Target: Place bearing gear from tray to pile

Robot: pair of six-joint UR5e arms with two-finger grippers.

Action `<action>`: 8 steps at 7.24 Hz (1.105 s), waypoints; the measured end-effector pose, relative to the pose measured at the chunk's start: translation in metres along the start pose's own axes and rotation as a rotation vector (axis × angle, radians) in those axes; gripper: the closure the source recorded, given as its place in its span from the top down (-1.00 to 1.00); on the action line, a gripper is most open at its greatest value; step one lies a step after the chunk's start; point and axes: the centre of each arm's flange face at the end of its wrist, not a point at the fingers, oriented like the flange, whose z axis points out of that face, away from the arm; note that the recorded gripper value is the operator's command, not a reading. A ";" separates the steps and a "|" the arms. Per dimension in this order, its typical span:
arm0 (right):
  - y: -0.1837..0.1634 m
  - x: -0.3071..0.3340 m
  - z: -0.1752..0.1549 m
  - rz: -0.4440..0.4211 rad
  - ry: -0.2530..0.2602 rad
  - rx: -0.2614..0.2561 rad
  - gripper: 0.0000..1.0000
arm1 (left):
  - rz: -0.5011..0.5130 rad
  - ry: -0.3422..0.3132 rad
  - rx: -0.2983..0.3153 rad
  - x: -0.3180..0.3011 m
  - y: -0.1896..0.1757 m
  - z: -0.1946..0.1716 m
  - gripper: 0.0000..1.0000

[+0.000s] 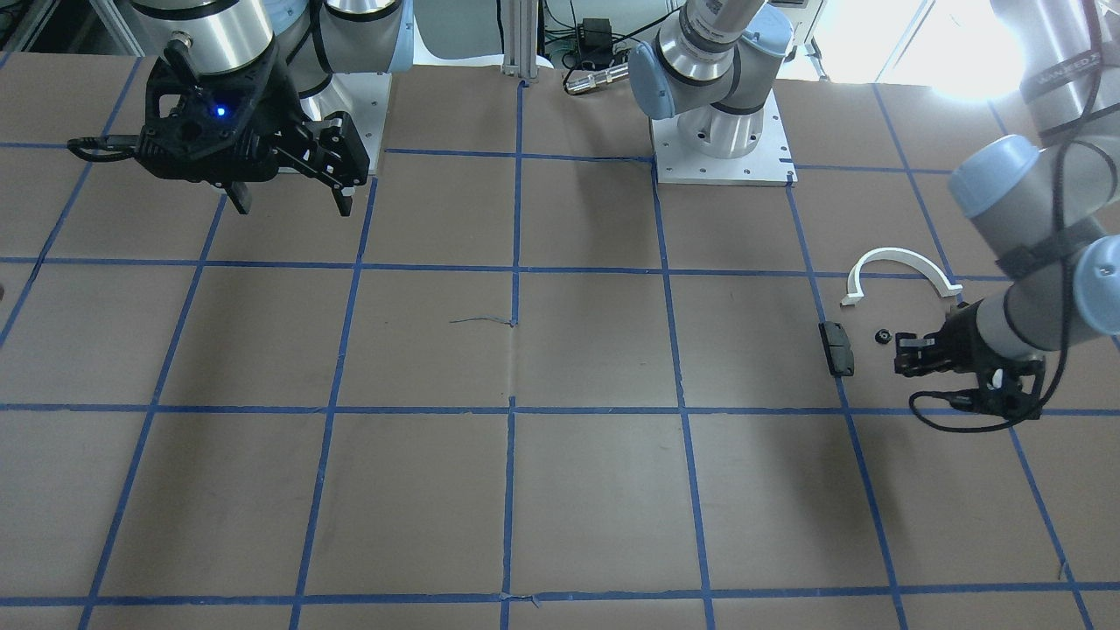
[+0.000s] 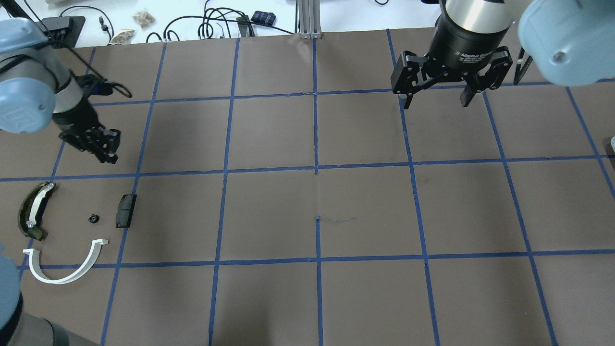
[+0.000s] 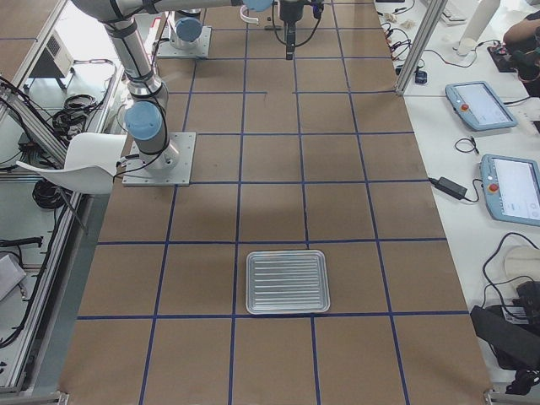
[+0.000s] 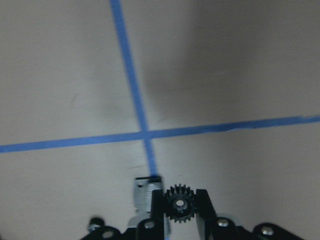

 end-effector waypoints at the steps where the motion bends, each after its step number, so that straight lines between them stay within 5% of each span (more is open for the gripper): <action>1: 0.000 0.000 0.000 0.000 0.001 0.000 1.00 | 0.019 0.023 -0.006 -0.037 0.029 0.021 -1.00; 5: 0.000 0.000 0.000 0.000 0.000 0.002 1.00 | 0.015 0.036 0.015 -0.054 0.080 0.088 -1.00; 8: 0.000 0.000 -0.001 0.001 -0.001 0.002 1.00 | 0.015 0.029 0.036 -0.050 0.084 0.093 -0.32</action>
